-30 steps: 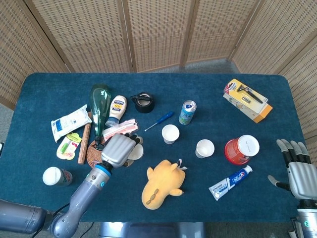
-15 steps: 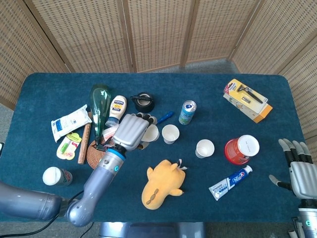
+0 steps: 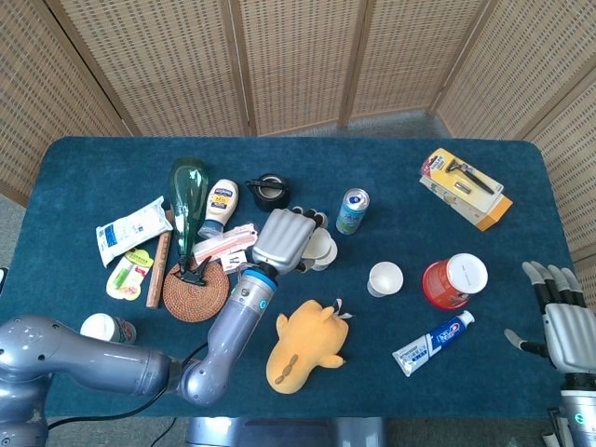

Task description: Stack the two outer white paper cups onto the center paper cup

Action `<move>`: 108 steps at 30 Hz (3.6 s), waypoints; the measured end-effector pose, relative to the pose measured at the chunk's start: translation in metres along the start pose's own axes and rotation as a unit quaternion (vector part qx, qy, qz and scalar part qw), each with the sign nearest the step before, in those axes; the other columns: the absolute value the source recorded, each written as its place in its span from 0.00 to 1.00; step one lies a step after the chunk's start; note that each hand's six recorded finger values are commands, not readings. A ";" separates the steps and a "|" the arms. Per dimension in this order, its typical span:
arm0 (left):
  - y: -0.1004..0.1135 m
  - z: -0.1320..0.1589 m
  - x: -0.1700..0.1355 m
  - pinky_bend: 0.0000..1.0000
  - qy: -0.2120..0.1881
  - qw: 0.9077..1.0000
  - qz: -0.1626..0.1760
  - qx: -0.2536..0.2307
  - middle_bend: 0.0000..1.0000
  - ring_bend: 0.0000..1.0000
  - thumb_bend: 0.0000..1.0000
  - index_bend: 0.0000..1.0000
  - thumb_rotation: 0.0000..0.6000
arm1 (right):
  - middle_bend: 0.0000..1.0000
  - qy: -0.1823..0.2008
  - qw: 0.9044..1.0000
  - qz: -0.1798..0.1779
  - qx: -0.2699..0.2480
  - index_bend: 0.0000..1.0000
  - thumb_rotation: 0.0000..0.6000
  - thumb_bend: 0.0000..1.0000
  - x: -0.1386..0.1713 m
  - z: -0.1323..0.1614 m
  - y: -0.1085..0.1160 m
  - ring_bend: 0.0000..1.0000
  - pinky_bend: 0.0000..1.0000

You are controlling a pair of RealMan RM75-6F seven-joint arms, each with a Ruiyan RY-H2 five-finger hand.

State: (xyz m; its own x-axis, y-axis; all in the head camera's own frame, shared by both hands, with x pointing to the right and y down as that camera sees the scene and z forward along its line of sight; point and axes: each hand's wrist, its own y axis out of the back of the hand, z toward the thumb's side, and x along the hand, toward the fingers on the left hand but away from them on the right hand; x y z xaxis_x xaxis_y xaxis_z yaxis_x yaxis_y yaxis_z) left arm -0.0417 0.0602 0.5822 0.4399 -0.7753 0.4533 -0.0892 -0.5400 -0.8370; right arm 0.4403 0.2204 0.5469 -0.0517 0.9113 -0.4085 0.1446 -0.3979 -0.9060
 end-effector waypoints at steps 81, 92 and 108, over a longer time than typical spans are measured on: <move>0.092 -0.185 -0.195 0.35 0.086 0.996 0.026 -0.006 0.00 0.00 0.25 0.02 1.00 | 0.00 0.114 0.993 0.003 0.027 0.00 1.00 0.00 -0.008 0.073 0.009 0.00 0.07; 0.073 -0.222 -0.263 0.34 0.150 0.988 -0.002 -0.043 0.00 0.00 0.25 0.02 1.00 | 0.00 0.149 0.986 0.052 0.061 0.00 1.00 0.00 -0.032 0.116 -0.008 0.00 0.07; 0.046 -0.250 -0.329 0.32 0.211 0.975 0.001 -0.073 0.00 0.00 0.25 0.02 1.00 | 0.00 0.178 0.974 0.114 0.078 0.00 1.00 0.00 -0.048 0.171 -0.055 0.00 0.24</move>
State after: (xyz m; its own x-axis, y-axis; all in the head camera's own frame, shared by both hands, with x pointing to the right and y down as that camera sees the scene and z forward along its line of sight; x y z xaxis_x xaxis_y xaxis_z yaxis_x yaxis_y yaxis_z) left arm -0.4140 0.2085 0.4717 0.0353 -0.8249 0.5641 -0.2293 -0.5561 -0.7988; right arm 0.2657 0.1810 0.5974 0.3149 0.7654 -0.5613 -0.0414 -0.5797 -0.8137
